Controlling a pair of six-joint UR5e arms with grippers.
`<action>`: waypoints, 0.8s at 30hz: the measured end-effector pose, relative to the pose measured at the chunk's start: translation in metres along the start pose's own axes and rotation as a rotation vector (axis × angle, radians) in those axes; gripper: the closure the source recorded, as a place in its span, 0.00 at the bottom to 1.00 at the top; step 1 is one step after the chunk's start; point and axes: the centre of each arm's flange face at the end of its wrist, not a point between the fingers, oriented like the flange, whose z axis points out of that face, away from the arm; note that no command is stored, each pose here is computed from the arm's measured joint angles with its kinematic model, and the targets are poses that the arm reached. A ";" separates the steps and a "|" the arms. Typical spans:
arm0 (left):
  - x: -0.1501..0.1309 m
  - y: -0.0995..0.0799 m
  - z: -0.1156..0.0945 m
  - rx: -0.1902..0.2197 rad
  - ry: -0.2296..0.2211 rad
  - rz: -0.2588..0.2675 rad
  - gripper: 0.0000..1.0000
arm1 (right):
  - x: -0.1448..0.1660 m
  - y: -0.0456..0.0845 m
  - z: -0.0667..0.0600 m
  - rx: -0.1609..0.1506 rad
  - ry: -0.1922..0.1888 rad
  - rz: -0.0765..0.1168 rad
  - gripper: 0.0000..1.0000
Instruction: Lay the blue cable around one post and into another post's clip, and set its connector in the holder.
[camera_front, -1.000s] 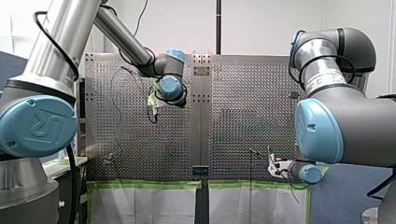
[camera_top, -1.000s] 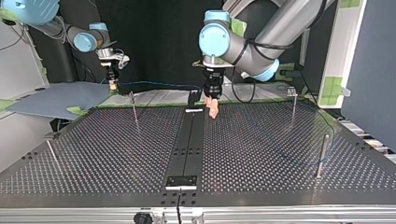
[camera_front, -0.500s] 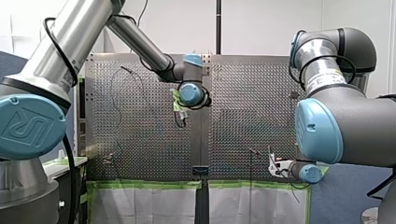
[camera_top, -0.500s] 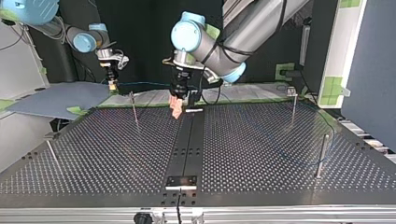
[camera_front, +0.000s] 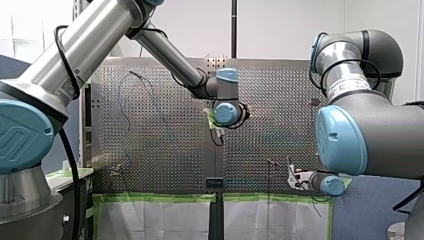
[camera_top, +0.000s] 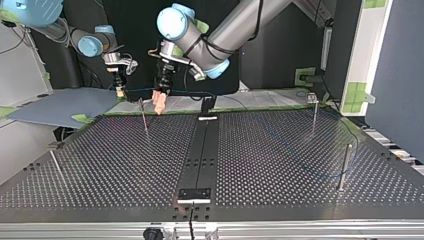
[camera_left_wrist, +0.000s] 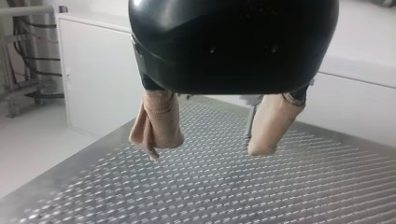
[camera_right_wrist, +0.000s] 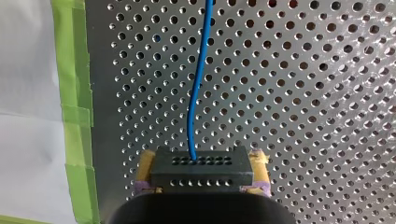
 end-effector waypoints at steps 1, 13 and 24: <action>0.010 -0.002 -0.005 -0.002 0.004 0.002 0.00 | 0.000 0.000 0.000 0.000 0.000 0.000 1.00; 0.107 -0.013 -0.065 0.087 0.117 0.009 0.00 | 0.000 -0.001 0.000 0.000 -0.004 -0.001 1.00; 0.152 -0.033 -0.063 0.158 0.088 -0.017 0.00 | -0.002 -0.001 -0.002 -0.005 -0.017 -0.006 1.00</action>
